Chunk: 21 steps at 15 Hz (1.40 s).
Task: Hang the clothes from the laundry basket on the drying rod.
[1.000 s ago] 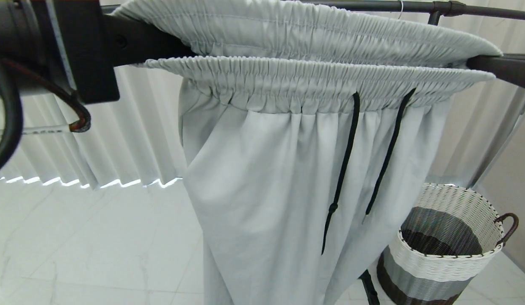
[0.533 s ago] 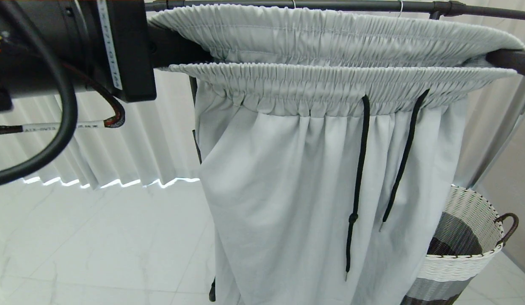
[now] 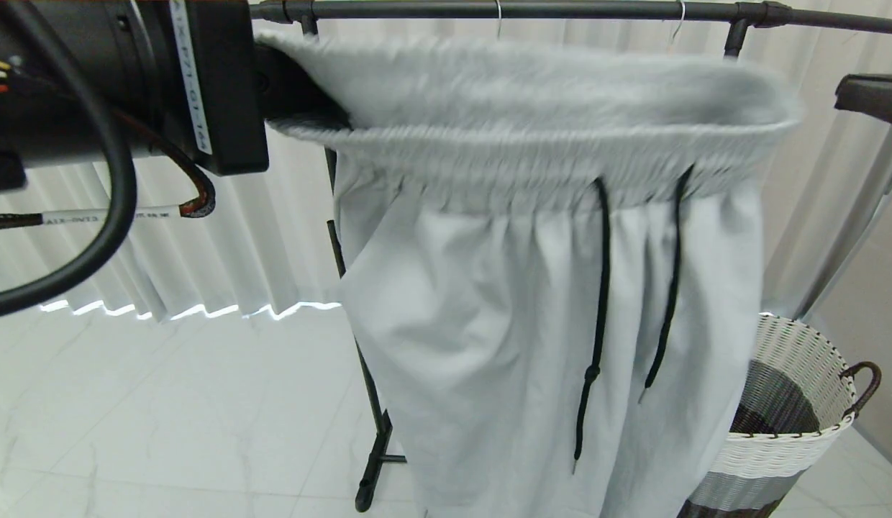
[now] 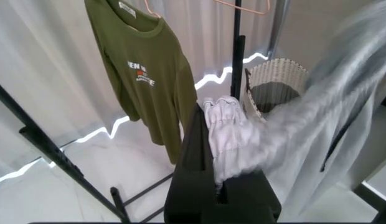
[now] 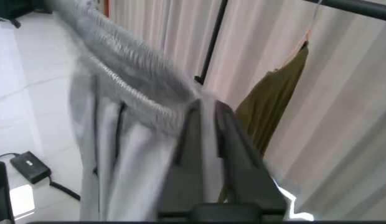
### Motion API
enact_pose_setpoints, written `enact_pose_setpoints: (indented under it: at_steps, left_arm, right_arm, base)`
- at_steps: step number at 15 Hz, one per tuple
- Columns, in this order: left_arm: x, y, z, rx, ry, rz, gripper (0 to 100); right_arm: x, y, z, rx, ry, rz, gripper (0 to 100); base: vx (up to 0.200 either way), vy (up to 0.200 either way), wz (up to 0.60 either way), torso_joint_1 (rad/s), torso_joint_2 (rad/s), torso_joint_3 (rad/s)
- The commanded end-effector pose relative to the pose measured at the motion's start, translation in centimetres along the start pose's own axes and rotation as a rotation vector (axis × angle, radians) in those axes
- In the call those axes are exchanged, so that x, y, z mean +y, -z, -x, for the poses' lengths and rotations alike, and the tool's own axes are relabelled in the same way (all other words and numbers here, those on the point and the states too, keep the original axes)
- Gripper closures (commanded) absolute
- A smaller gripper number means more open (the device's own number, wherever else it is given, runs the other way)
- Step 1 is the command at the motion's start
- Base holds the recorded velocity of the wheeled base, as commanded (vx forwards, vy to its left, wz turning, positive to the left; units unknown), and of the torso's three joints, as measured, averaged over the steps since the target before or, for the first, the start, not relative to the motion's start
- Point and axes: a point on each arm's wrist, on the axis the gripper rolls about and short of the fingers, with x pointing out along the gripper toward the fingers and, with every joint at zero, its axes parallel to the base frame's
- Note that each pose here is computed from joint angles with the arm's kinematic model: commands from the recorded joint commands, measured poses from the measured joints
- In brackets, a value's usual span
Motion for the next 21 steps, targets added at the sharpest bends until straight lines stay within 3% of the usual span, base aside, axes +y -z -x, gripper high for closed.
enact_pose_setpoints:
  at_steps: [1,5,7,8,9,10,12,15,19,21]
  left_arm:
    - [0.0,0.0,0.0,0.000,0.001,0.001,100]
    - [0.1,0.3,-0.2,0.012,-0.012,0.005,100]
    - [0.8,1.2,-0.4,0.052,-0.103,0.006,100]
    - [1.6,2.3,-0.7,0.102,-0.210,0.002,100]
    - [2.0,3.0,-0.8,0.128,-0.258,0.002,100]
    - [2.8,4.3,-0.5,0.174,-0.330,0.004,100]
    - [3.6,5.8,0.8,0.207,-0.380,0.018,100]
    - [4.0,7.1,2.1,0.227,-0.411,0.052,100]
    - [4.8,10.2,2.5,0.283,-0.490,0.167,100]
    - [4.8,12.1,1.9,0.258,-0.505,0.210,100]
  right_arm:
    - [0.1,0.1,0.0,0.002,-0.003,-0.001,0]
    - [0.4,1.3,0.4,0.031,-0.004,-0.022,0]
    - [0.0,1.9,0.8,0.056,0.040,-0.027,0]
    - [-1.1,2.5,1.2,0.088,0.114,-0.019,0]
    - [-1.8,3.0,1.4,0.118,0.156,-0.023,0]
    - [-2.8,4.1,2.2,0.202,0.234,-0.063,0]
    - [-3.5,5.3,2.5,0.288,0.333,-0.117,0]
    - [-4.5,7.6,2.2,0.368,0.507,-0.126,0]
    - [-3.4,10.2,3.3,0.497,0.784,-0.122,0]
    - [-1.5,12.1,4.9,0.528,0.810,-0.120,0]
  base:
    - [0.000,0.000,0.00,0.000,0.00,0.000]
    - [0.000,0.000,0.00,0.000,0.00,0.000]
    - [0.000,0.000,0.00,0.000,0.00,0.000]
    - [0.000,0.000,0.00,0.000,0.00,0.000]
    - [0.000,0.000,0.00,0.000,0.00,0.000]
    - [0.000,0.000,0.00,0.000,0.00,0.000]
    - [0.000,0.000,0.00,0.000,0.00,0.000]
    - [0.000,0.000,0.00,0.000,0.00,0.000]
    - [0.000,0.000,0.00,0.000,0.00,0.000]
    - [0.000,0.000,0.00,0.000,0.00,0.000]
